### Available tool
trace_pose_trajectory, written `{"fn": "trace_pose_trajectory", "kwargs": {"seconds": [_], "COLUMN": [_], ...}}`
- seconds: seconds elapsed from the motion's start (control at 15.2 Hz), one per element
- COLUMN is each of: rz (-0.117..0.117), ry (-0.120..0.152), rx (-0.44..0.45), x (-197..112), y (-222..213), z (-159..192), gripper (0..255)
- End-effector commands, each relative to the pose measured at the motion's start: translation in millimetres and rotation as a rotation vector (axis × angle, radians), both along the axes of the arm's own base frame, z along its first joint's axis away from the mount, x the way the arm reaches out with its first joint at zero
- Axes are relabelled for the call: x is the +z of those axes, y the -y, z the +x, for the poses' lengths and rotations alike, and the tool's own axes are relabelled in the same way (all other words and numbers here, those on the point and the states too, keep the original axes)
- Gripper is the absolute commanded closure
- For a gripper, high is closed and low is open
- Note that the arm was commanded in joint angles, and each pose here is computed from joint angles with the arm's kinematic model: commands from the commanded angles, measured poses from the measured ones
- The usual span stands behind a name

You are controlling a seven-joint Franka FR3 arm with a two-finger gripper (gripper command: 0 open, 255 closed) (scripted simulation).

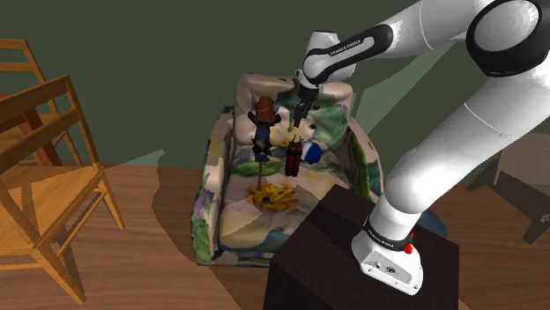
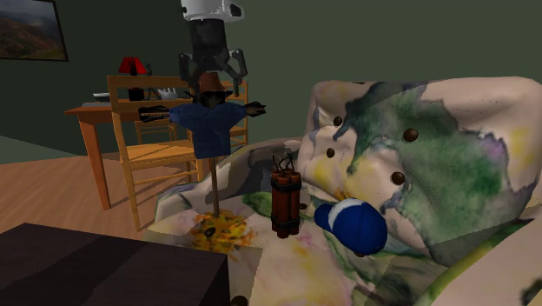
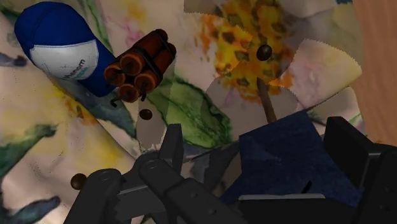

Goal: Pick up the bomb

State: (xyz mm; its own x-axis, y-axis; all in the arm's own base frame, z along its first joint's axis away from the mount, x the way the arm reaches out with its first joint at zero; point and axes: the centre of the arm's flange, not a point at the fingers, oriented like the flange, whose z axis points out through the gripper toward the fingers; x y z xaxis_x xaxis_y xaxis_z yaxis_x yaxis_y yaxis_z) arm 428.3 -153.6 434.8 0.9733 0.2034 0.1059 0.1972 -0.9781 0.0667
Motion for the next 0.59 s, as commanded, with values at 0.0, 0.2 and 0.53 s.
{"fn": "trace_pose_trajectory", "kwargs": {"seconds": [0.0,0.2,0.53], "rz": [-0.001,-0.001,0.0], "ry": [0.001,0.002,0.004], "rx": [0.003,0.005,0.01], "x": [-18.4,-44.4,-87.7], "y": [16.9,42.5,84.9], "z": [11.3,26.8,52.8], "gripper": [0,0,0]}}
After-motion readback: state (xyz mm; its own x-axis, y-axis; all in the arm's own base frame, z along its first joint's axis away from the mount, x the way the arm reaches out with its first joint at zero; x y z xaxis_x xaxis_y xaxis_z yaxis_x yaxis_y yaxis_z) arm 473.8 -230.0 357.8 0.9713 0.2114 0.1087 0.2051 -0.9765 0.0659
